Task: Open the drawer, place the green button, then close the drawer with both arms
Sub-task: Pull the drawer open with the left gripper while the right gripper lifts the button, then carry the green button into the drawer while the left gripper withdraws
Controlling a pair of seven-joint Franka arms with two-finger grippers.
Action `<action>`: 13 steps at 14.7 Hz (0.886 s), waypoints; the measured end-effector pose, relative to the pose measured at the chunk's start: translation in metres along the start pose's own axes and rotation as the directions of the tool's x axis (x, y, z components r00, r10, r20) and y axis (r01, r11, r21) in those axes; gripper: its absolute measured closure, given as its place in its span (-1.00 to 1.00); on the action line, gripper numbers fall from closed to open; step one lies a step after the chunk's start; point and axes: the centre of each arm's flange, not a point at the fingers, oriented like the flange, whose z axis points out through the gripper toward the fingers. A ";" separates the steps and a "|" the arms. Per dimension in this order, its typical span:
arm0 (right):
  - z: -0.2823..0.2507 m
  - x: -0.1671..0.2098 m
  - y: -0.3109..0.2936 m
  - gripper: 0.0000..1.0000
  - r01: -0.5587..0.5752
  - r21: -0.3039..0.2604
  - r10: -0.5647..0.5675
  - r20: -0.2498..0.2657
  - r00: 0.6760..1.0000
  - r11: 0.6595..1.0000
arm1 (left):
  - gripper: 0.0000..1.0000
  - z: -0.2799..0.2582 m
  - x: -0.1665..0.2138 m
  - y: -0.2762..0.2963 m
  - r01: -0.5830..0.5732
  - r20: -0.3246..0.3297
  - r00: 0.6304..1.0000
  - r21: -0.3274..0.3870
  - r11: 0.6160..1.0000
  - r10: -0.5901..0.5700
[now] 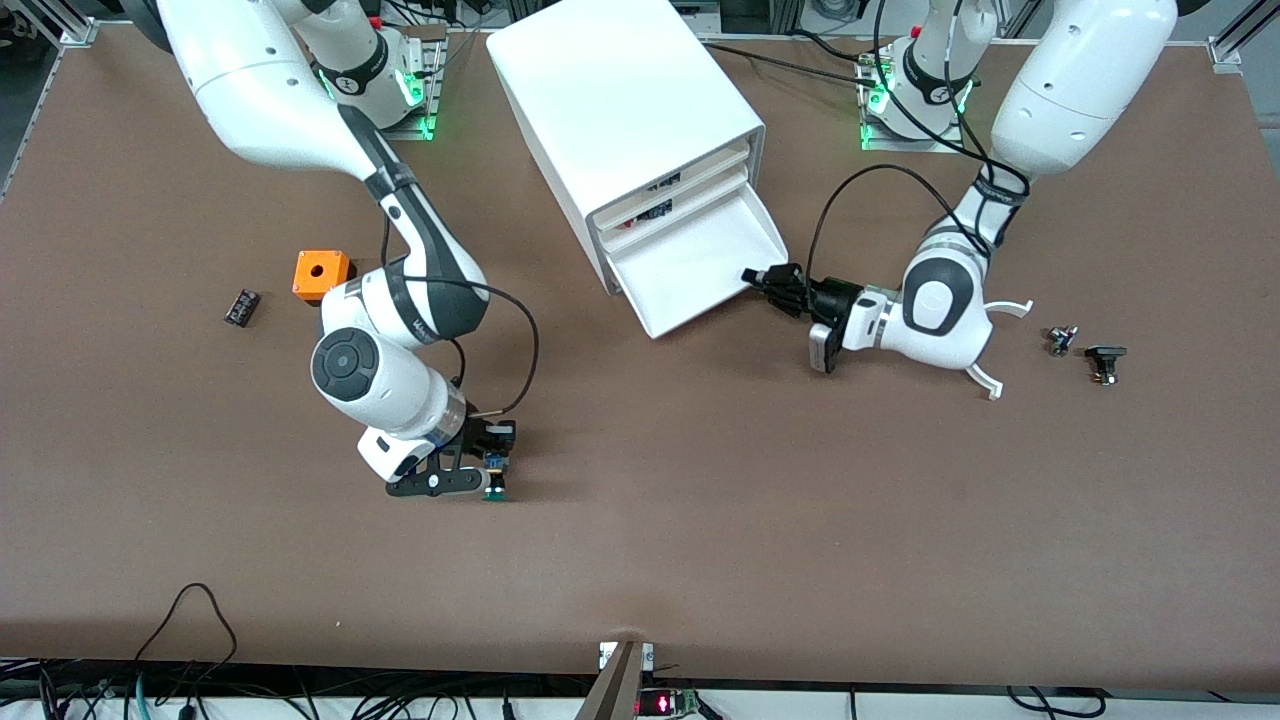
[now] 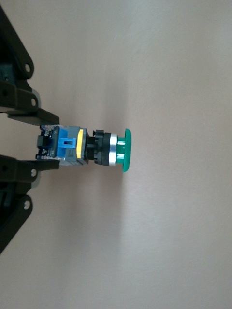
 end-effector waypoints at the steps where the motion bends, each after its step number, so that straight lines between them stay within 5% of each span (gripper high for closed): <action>1: -0.016 -0.002 -0.014 0.34 -0.093 -0.002 0.093 0.008 0.996 0.996 | 0.71 -0.007 0.007 0.003 0.007 0.005 1.000 0.020 1.000 -0.007; 5: -0.050 -0.008 -0.042 0.34 -0.395 -0.025 0.396 0.029 0.918 0.918 | 0.71 -0.018 0.021 -0.003 0.011 0.004 1.000 0.044 0.999 -0.012; 11: -0.062 -0.047 -0.115 0.34 -0.640 -0.026 0.640 0.031 0.767 0.768 | 0.70 -0.026 0.024 -0.011 0.012 0.015 1.000 0.059 0.998 -0.013; 13: -0.069 -0.065 -0.146 0.34 -0.694 -0.011 0.694 0.030 0.719 0.719 | 0.42 -0.041 0.025 -0.016 0.042 0.003 0.999 0.100 0.994 -0.042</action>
